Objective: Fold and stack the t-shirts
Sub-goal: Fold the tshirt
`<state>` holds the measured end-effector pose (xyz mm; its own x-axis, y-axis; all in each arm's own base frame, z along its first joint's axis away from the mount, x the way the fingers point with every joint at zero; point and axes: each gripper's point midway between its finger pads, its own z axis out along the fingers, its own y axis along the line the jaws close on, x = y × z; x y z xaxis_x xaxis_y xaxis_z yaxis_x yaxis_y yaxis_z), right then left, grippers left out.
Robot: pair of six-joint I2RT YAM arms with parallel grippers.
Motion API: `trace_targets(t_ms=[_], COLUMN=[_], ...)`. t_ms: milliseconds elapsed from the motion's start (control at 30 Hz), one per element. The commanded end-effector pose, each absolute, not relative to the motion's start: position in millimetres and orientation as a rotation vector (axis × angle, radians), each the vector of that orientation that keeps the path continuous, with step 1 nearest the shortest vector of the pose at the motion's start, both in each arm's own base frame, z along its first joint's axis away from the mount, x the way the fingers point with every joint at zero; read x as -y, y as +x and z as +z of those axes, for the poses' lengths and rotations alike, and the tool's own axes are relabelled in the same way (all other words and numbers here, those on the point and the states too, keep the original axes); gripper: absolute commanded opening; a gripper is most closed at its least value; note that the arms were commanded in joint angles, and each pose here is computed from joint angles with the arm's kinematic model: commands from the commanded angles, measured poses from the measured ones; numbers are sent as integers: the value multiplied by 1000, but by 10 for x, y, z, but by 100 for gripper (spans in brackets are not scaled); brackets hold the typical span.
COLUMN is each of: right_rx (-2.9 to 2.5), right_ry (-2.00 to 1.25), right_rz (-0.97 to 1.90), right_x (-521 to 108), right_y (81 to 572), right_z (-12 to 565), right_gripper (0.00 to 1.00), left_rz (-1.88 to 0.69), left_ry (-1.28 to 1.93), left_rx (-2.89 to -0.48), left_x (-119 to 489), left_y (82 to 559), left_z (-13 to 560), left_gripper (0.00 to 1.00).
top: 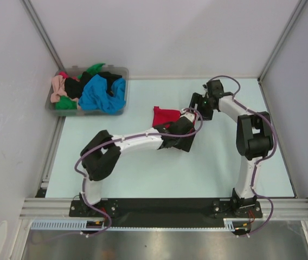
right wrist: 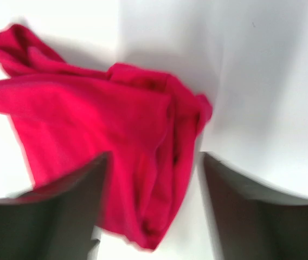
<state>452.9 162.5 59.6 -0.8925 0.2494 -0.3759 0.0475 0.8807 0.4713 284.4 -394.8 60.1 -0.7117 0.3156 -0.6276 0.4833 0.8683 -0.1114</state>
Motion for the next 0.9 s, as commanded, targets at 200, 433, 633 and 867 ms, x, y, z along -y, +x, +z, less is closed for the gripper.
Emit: trace_targets(t_ms=[200, 433, 633, 867], right_rx=[-2396, -2233, -2340, -2383], right_ry=[171, 140, 196, 308], right_rz=[505, 737, 536, 493], right_x=[-1597, -2389, -2477, -2214], right_y=[4040, 3502, 3600, 3796], right_z=[1848, 1899, 1469, 1367], right_gripper=[100, 100, 100, 100], left_rz=[-748, -950, -950, -942], left_ry=[229, -35, -141, -122], left_rx=[-2213, -2198, -2240, -2241], left_x=[3125, 1922, 1587, 1576], left_y=[3035, 3043, 3069, 3024], left_z=[2443, 2358, 2057, 2003], left_gripper=[92, 99, 100, 100])
